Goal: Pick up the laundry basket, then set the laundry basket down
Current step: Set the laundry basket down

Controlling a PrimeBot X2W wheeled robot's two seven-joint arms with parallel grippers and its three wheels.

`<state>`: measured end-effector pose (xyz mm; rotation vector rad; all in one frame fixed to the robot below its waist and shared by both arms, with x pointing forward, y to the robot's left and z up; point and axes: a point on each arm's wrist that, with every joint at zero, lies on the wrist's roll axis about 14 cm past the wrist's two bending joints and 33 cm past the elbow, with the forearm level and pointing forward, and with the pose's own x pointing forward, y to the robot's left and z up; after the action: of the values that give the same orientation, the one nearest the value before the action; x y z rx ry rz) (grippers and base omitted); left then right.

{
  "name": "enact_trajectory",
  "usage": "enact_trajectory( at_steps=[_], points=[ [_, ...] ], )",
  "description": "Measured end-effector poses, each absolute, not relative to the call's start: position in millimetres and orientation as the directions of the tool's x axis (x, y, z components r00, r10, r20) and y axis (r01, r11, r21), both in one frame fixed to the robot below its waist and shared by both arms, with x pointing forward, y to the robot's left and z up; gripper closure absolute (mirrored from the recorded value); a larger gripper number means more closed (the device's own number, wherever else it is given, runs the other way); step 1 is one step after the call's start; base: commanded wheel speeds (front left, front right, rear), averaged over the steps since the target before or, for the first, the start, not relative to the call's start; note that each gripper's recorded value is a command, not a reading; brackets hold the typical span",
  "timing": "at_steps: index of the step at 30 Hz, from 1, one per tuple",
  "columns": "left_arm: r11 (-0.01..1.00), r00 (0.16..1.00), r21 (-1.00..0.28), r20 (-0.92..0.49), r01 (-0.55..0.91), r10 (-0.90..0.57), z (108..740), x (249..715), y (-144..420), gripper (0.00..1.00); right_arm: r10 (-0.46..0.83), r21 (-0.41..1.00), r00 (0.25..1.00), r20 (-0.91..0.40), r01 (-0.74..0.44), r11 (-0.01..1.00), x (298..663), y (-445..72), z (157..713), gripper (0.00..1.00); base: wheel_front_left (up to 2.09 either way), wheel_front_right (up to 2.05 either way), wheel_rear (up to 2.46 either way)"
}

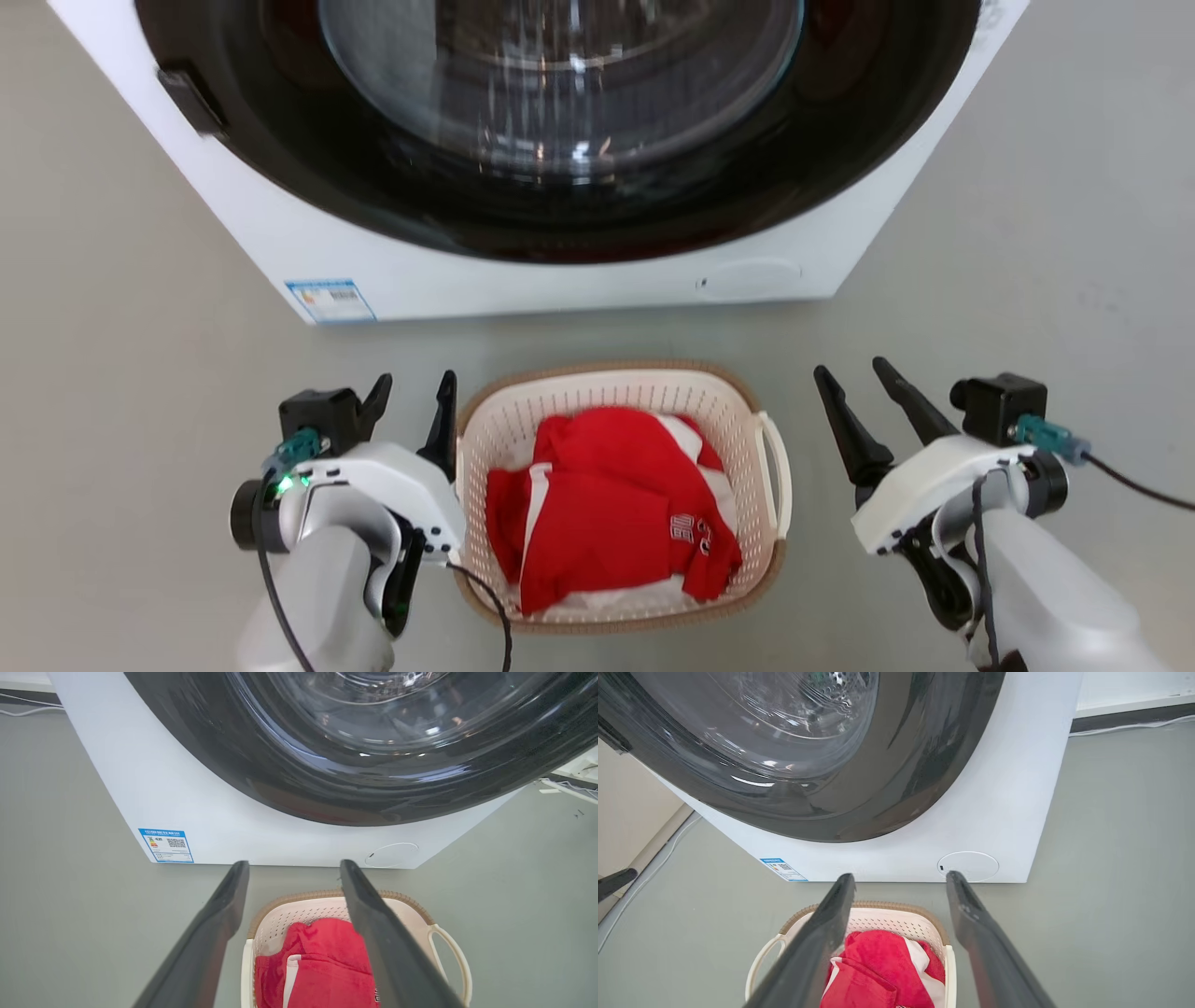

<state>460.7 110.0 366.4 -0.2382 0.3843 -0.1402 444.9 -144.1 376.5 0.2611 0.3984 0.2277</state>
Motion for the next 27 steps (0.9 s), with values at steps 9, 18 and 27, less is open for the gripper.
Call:
enact_trajectory(
  at_steps=[9, 18, 27],
  points=[
    [0.969, 0.962, -0.222, -0.221, 0.112, -0.161, 416, 443, 121, 0.0, 0.214, 0.257, 0.956, -0.198, -0.16, 0.953, 431, -156, 428, 0.0, 0.0, 0.0, 0.0],
    [0.971, 0.982, -0.205, -0.118, 0.121, -0.147, 449, 426, 131, 0.0, 0.18, 0.204, 0.982, -0.048, -0.167, 0.965, 420, -165, 475, 0.0, 0.0, 0.0, 0.0],
    [0.97, 0.99, -0.208, -0.022, 0.13, -0.138, 478, 422, 134, 0.0, 0.114, 0.196, 0.993, 0.019, -0.115, 0.974, 411, -181, 493, 0.0, 0.0, 0.0, 0.0]
  ],
)
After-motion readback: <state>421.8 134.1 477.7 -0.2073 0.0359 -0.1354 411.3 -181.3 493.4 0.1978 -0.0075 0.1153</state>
